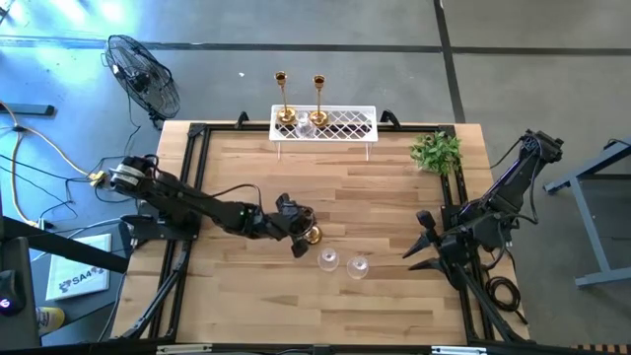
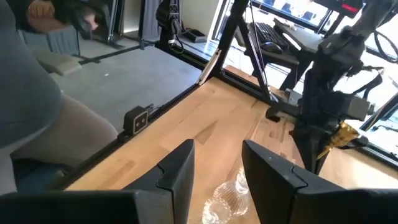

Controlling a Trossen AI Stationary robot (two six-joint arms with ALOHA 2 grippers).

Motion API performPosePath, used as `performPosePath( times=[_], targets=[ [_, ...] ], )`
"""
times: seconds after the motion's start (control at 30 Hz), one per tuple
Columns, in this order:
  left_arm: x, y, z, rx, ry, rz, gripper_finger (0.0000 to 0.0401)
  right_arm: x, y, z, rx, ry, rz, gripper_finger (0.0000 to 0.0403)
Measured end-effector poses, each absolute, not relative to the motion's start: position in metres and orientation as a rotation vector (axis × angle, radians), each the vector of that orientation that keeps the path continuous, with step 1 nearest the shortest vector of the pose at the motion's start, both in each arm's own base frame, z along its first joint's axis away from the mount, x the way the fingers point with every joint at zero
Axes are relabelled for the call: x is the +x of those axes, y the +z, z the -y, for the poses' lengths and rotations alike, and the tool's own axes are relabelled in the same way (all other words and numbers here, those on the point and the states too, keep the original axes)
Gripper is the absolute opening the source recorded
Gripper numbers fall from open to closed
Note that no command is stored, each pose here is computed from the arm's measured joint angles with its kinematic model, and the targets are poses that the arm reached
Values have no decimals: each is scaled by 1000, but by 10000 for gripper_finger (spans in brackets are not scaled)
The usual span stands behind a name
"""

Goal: Pick & Place candle stick holders
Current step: Put the gold candle holder on the shelf

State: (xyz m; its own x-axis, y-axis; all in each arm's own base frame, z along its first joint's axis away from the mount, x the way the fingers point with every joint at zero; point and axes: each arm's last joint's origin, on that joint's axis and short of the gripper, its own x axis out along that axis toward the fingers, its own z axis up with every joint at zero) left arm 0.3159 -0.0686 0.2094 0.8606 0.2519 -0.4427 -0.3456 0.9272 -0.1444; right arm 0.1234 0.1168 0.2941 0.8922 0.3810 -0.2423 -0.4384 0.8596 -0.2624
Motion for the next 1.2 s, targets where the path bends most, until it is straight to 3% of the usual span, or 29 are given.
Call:
performPosePath(
  times=[0.23,0.6,0.87,1.0,1.2],
  targets=[
    [317,253,69,-149,302,-420,8,123,289,-115,-377,432,-230,130],
    [329,351,71,2,270,-295,8,140,282,-99,-302,234,-181,141],
    [338,367,80,73,116,-150,8,155,289,-86,-248,150,-109,206],
    [348,363,81,90,76,-113,8,168,291,-84,-239,224,-53,236],
    [356,356,78,105,32,-117,8,192,286,-75,-243,186,-35,249]
  ],
)
